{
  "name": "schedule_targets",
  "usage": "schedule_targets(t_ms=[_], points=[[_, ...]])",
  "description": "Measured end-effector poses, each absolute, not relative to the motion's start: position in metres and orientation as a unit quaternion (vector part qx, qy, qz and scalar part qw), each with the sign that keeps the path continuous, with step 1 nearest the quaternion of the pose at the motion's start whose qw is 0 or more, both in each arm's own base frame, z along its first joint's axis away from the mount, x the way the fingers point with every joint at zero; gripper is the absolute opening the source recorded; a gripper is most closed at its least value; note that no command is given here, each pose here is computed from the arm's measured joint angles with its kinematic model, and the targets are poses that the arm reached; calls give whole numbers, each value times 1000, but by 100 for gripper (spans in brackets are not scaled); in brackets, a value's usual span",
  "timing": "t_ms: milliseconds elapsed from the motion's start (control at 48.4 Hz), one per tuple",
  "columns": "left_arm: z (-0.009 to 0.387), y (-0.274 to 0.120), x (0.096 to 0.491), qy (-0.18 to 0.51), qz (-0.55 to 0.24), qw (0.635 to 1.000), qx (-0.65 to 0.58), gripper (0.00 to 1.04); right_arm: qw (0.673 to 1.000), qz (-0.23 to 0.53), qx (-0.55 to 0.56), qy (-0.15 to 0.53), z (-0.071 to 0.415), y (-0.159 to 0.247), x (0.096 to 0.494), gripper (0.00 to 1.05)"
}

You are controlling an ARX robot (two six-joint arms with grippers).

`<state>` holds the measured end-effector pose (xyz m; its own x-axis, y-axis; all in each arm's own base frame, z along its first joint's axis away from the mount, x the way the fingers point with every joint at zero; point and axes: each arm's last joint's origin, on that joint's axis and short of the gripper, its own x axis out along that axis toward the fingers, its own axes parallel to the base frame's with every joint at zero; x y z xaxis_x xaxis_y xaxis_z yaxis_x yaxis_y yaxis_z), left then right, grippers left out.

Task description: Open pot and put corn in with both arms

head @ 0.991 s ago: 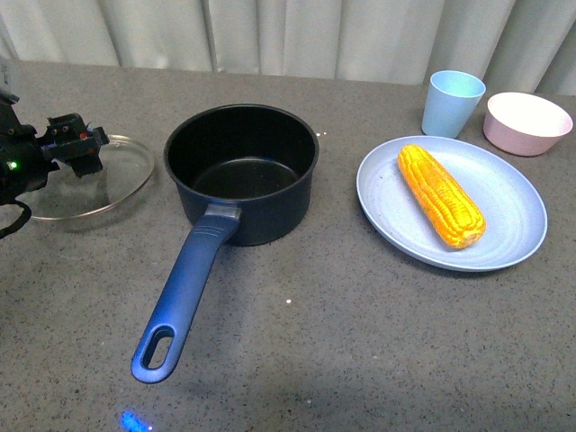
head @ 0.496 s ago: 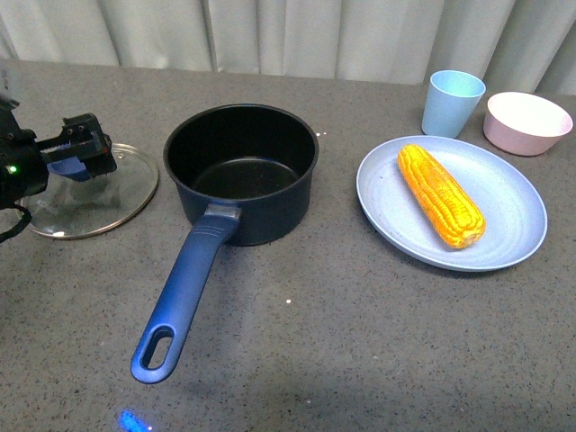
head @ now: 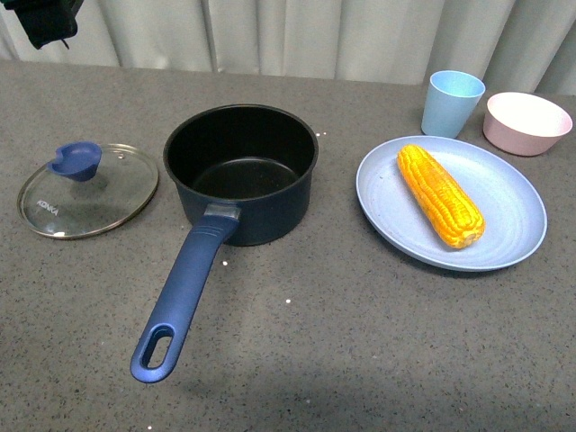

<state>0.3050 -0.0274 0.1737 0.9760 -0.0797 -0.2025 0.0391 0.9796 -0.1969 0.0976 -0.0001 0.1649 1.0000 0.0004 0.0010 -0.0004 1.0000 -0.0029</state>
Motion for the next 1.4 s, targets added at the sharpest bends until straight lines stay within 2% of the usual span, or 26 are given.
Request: schedule_targets(t_ms=[186,289,392,764,1012,1405], points=[[177,-43,270,96,-38,991,-80,98,1000,0,-1,0,165,0,98,96],[171,-36,247,21,-7,999,-35,77,1000,0,-1,0,165,0,98,96],[170,-27,229,0,0,1000,-17,57,1000,0,-1,0,165,0,98,96],[162,-14,188,6,-2,1000,-7,4,1000,0,-1,0,165,0,98,96],[162,0,166,7,2,1000,-4,4,1000,0,-1,0,165,0,98,96],[166,0,143,1,-1,1000,-4,4,1000,0,-1,0,165,0,98,96]])
